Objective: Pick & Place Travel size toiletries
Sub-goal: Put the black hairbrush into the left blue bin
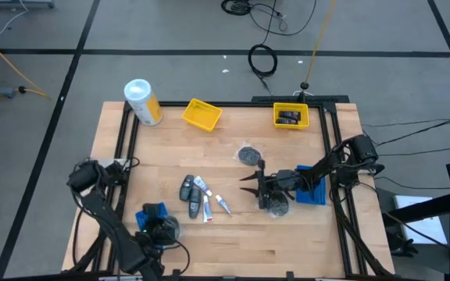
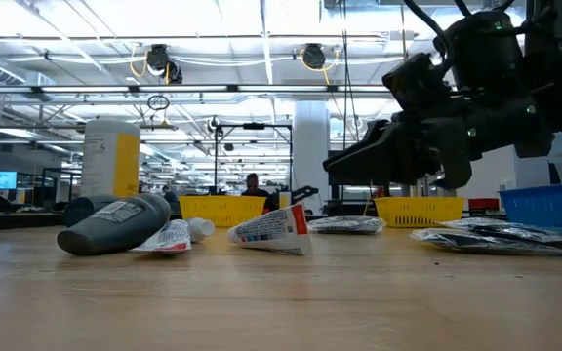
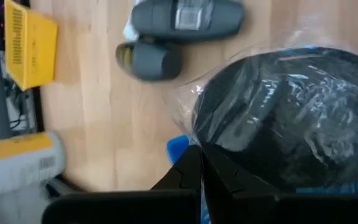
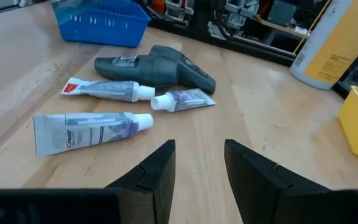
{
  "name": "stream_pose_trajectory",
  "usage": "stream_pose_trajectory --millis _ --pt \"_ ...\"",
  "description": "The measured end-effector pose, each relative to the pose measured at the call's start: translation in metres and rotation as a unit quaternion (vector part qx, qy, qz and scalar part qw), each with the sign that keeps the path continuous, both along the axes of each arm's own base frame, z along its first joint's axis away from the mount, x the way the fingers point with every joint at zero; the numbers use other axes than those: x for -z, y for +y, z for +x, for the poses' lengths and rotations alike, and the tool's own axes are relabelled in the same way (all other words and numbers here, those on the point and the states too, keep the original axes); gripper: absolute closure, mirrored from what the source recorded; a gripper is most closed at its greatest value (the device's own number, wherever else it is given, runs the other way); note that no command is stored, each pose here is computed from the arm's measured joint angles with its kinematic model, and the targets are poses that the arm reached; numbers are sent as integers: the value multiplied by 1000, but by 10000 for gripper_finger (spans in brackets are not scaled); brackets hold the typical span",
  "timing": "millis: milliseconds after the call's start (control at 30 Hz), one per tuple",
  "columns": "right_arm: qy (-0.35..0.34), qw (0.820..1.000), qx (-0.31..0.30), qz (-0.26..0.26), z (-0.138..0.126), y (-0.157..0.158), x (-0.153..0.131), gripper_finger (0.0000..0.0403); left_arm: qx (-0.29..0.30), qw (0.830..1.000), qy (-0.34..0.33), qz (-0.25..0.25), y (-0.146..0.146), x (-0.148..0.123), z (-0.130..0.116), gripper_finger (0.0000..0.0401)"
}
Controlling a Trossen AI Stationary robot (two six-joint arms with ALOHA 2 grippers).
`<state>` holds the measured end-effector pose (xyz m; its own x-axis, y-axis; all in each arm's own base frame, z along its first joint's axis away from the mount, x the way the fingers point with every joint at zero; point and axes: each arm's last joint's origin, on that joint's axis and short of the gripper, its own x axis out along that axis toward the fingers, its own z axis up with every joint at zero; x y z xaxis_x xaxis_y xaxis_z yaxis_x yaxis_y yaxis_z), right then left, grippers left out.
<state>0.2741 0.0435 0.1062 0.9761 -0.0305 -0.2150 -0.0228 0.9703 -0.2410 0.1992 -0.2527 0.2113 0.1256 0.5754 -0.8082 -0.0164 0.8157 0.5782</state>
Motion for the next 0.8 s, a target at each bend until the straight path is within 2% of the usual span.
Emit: stream_pose_trajectory --millis 200,367,500,600,800 --pt "-7 1000 4 1 1 -2 -1 273 -75 996 -38 -5 4 3 3 401" --pt "-7 1000 4 2 1 -2 -1 273 -145 988 -35 -42 8 5 10 390" --pt "-7 1000 5 5 1 -2 -1 273 -162 984 9 -77 11 7 17 375" --pt "-6 1000 4 5 1 -2 -1 273 -186 980 36 -61 14 5 12 368" --pt "-6 1000 4 5 1 -2 -1 273 -190 977 44 -84 12 -4 4 396"
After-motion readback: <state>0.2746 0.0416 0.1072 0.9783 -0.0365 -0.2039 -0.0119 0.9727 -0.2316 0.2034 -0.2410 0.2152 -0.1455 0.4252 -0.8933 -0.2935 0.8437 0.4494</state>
